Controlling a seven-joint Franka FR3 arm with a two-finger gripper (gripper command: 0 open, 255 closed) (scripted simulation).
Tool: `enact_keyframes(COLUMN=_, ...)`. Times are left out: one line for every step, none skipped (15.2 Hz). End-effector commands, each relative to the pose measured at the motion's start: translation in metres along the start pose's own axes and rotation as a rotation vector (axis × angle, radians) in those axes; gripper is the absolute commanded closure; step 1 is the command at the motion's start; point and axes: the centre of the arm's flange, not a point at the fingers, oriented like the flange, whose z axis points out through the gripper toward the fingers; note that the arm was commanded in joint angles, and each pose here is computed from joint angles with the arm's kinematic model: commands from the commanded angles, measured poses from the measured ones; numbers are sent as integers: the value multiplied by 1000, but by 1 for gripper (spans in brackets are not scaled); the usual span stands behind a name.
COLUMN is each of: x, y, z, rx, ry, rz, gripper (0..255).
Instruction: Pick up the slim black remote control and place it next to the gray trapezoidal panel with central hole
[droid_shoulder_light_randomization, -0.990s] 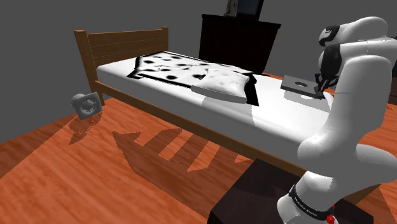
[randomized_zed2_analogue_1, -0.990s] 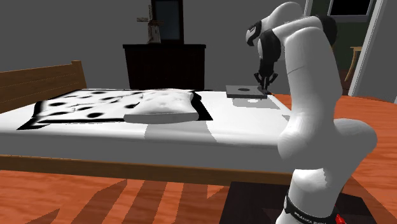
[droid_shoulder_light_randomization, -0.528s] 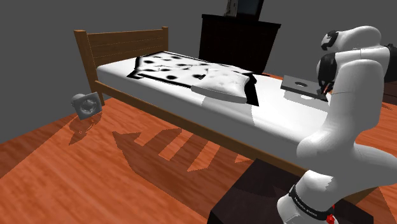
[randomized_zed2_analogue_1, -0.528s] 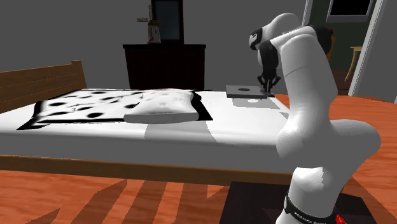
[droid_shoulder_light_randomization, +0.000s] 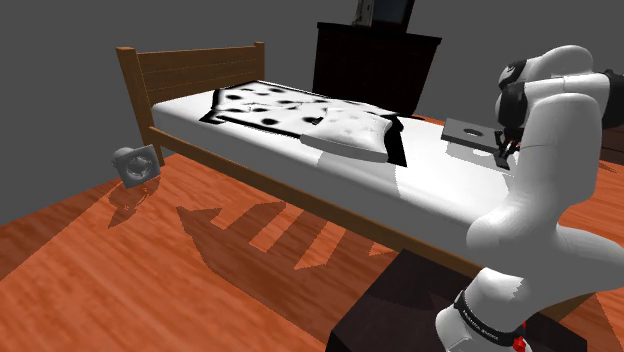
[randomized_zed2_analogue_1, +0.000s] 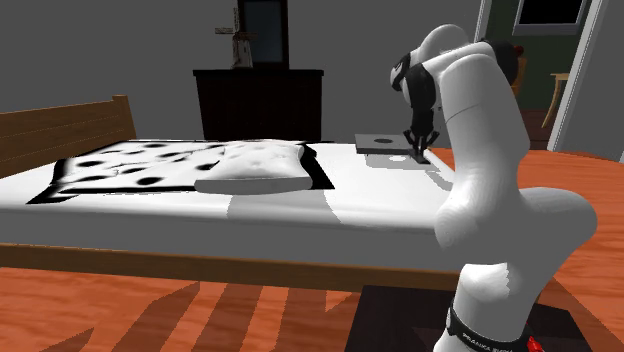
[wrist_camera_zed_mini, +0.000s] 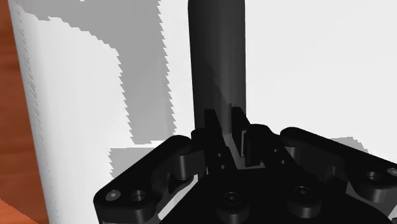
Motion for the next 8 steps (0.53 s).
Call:
enact_keyframes(x=2, y=-1, z=10, rx=0, ry=1, rz=0, gripper=255)
enact_keyframes(x=3, y=-1, z=15, rx=0, ry=1, rz=0, gripper=255)
enact_keyframes(x=5, y=0, z=20, rx=0, ry=1, rz=0, gripper=255)
enact_keyframes(x=6, y=0, z=25, rx=0, ry=1, rz=0, gripper=255)
enact_keyframes(x=7, y=0, z=30, rx=0, ry=1, rz=0, gripper=255)
enact_keyframes(x=8, y=0, z=36, rx=0, ry=1, rz=0, gripper=255)
enact_keyframes(x=10, y=0, z=45, rx=0, ry=1, rz=0, gripper=255)
enact_keyframes(x=10, y=0, z=45, rx=0, ry=1, rz=0, gripper=255)
